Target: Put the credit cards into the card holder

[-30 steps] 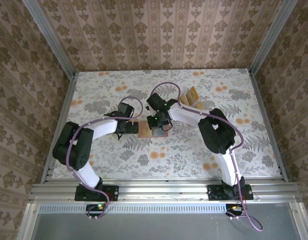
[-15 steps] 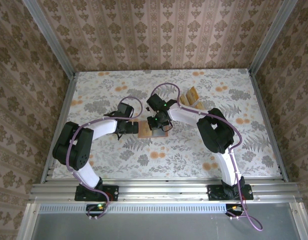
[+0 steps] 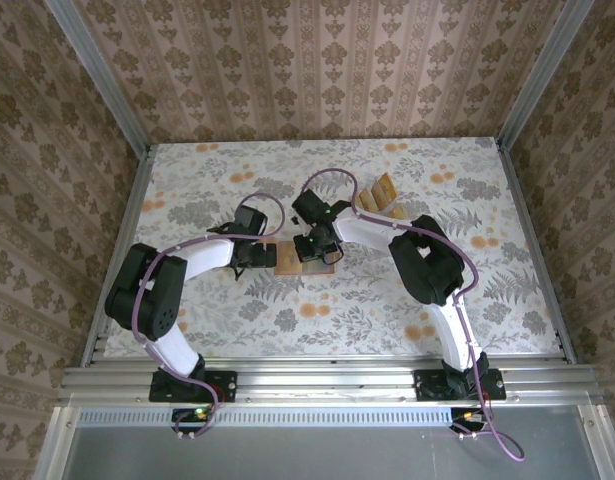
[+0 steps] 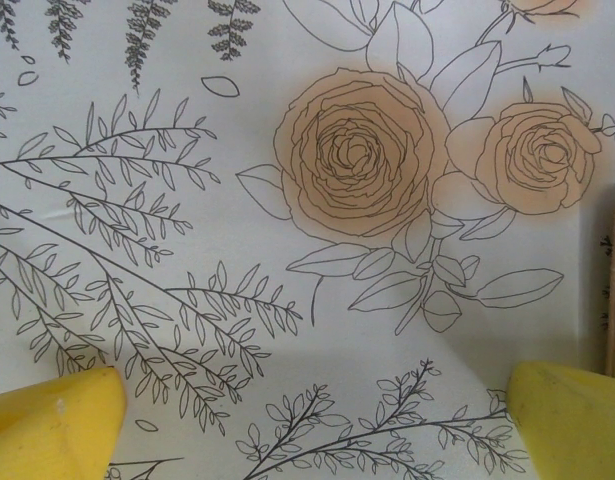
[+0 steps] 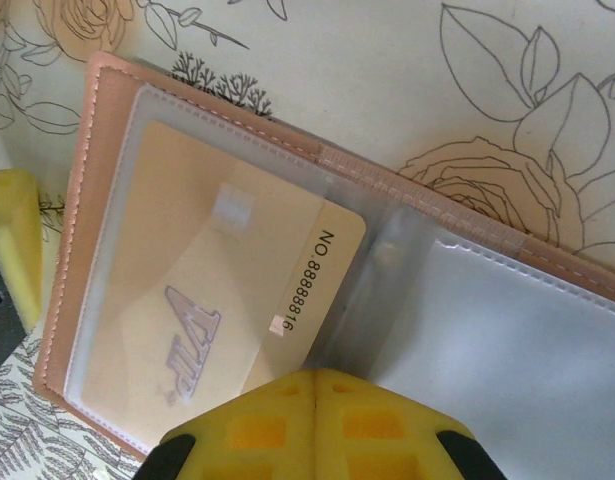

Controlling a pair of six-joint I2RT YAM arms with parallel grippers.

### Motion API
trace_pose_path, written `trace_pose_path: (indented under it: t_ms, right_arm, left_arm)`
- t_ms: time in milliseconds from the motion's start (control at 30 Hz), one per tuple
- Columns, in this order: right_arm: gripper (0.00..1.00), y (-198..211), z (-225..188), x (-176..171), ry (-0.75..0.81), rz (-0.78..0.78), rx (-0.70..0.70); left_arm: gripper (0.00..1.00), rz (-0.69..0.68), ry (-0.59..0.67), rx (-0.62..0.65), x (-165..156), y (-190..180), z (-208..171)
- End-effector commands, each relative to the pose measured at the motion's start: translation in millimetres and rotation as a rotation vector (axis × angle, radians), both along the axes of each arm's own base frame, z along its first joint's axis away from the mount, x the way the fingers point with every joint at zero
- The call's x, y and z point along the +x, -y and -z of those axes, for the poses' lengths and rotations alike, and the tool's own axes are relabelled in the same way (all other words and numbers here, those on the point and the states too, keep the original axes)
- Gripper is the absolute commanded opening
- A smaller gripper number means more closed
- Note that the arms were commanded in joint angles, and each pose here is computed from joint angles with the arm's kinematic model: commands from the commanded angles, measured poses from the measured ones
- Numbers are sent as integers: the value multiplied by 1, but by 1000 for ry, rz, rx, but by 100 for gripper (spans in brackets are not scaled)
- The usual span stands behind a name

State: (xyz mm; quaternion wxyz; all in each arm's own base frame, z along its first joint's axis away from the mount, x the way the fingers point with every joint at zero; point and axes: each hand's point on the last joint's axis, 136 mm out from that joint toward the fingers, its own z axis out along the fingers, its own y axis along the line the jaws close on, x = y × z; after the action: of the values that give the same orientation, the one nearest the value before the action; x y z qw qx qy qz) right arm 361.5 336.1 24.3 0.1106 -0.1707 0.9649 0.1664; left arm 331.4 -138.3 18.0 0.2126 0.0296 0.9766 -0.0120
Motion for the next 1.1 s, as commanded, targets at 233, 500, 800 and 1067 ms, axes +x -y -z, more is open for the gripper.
trace_pose_path:
  t_ms: [233,500,800,1067]
  right_arm:
    - [0,-12,8,-6,-47,-11,12]
    - [0,-20,8,-7,-64,-15,39]
    - [0,-14,12,-9,-60,-10,17]
    - [0,-13,11,-9,-58,-7,20]
  left_arm:
    - [100,1,-74,10,-17,-3,24]
    - [100,6,-76,4,-18,0,26]
    - [100,-60,-44,54,-7,-22,0]
    - [100,-126,-64,87,-7,-42,6]
